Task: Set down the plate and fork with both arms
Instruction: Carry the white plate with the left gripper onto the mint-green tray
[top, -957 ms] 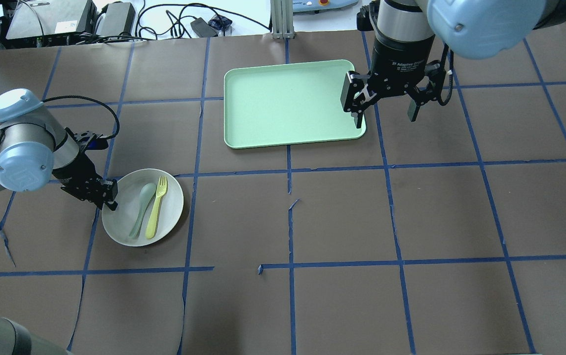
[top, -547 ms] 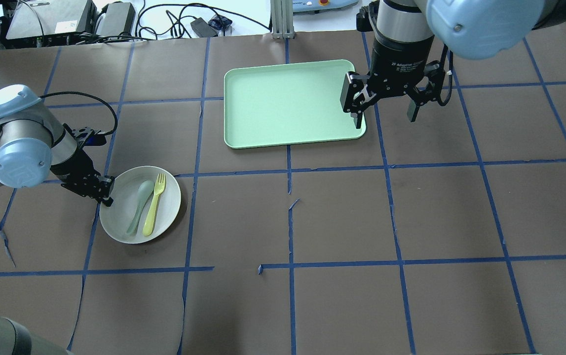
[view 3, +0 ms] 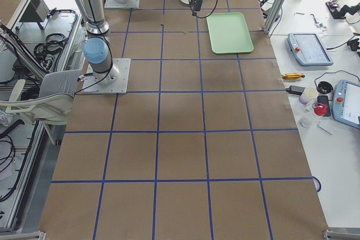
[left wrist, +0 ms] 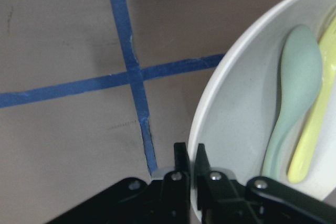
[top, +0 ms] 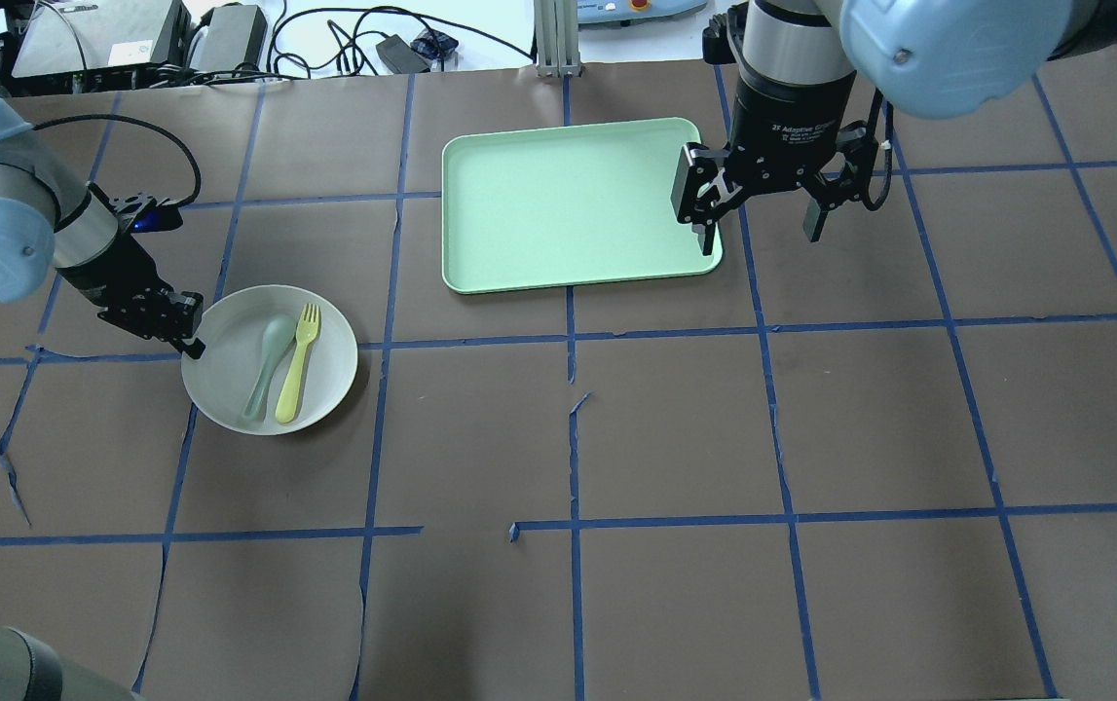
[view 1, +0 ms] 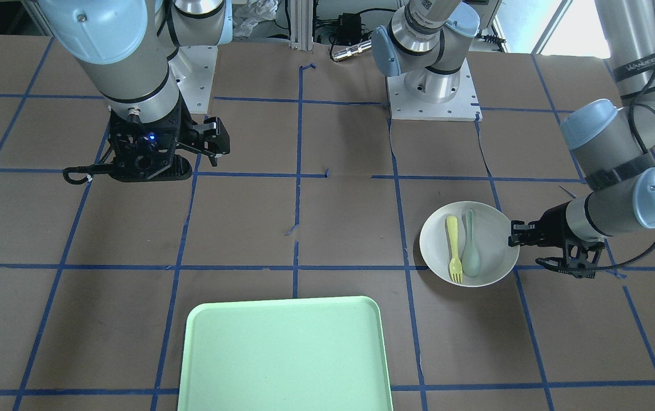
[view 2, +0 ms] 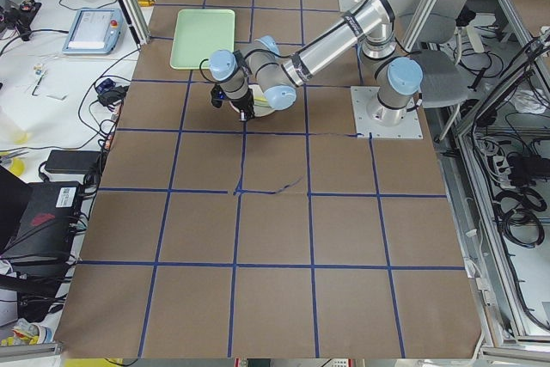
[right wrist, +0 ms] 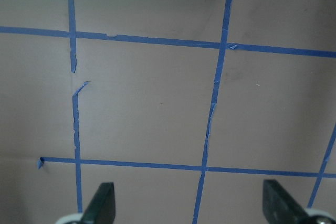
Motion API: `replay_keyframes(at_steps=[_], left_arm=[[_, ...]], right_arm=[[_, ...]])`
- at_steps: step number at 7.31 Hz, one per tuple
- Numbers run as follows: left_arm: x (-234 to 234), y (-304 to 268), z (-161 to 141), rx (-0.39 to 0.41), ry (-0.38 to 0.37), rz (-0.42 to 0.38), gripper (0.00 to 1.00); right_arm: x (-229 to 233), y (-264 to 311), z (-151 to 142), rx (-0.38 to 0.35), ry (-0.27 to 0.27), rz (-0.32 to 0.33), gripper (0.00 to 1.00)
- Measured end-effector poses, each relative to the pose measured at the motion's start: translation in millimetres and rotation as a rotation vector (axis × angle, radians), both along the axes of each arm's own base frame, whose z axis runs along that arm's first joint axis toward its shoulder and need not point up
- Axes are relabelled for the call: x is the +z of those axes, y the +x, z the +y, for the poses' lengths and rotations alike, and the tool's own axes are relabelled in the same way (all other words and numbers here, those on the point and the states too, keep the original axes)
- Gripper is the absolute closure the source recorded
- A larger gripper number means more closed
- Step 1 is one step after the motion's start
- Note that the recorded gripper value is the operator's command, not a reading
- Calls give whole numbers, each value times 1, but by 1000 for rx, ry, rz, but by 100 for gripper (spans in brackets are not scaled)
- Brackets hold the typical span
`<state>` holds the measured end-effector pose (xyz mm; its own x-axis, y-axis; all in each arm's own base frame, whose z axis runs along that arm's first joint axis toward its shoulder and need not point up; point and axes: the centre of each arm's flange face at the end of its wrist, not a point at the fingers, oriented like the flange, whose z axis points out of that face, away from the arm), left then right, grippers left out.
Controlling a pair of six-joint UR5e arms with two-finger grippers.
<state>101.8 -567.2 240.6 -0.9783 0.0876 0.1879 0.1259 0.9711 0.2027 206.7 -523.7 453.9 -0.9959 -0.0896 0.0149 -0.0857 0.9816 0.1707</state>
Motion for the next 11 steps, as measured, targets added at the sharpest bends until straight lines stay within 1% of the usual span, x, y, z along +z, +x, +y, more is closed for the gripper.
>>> replay_keyframes(at_steps=[1,2,3,4,6,7,8,9,11], left_arm=[[9,-1,-6,19,3,32,100],[14,-3,-10,57,-3,64,100],[21,-10,-19,124,-19,103,100],[31,-28,-35,182,-40,139,100],[56,-100,-86,283,-63,189,100],[60,-138,-111,304,-67,216,100],[52,-173,-132,294,-75,235,100],[37,-205,-148,277,-93,251,100],[-6,-254,-169,244,-115,265,100]], right_arm=[[0,0,0,0,0,0,0],[0,0,0,1,1,1,0],[0,0,0,0,1,1,0],[0,0,0,0,2,1,0],[0,-1,0,-1,3,1,0],[0,0,0,-1,3,1,0],[-1,0,0,-1,3,1,0],[-1,0,0,-1,3,0,0],[-1,1,1,0,4,0,0]])
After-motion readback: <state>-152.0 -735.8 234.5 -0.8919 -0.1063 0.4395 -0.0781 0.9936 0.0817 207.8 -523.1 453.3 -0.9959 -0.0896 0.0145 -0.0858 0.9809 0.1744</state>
